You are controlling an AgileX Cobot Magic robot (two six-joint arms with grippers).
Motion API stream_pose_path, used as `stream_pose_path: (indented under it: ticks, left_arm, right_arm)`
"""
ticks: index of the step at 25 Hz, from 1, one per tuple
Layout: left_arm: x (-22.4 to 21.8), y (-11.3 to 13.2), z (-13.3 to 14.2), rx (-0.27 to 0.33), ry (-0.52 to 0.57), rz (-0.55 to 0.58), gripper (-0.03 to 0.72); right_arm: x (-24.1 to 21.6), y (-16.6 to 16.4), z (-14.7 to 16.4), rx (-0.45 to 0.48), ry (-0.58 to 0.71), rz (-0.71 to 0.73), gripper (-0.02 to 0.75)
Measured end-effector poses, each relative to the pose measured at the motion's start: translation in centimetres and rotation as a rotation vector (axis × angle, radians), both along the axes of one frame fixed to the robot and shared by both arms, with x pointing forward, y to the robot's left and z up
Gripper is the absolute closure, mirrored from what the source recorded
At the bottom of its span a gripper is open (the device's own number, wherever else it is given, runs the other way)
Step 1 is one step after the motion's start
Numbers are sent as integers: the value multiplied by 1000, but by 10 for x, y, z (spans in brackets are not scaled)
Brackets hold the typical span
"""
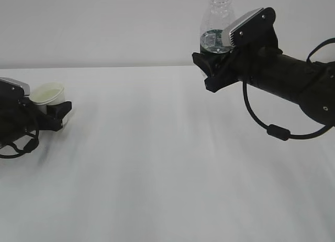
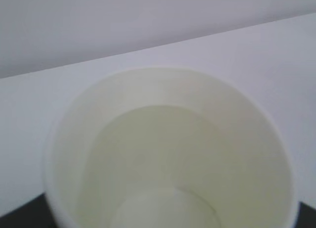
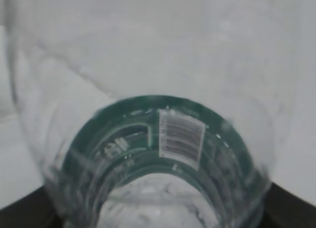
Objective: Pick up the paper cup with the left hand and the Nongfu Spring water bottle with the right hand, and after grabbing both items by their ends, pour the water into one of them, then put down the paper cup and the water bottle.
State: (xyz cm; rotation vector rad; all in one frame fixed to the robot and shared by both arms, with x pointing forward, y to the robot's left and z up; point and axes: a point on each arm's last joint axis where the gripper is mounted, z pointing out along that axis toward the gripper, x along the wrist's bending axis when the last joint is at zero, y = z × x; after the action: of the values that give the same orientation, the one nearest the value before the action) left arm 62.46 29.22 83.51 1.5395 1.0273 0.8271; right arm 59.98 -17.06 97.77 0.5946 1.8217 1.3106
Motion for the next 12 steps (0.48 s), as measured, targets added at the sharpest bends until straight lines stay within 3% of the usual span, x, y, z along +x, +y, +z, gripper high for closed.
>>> stream_pose_path:
  ticks: [12]
  left_arm:
    - [1,0,2,-10,-17,7,127]
  right_arm:
    - [0,0,0,0,0,0,256]
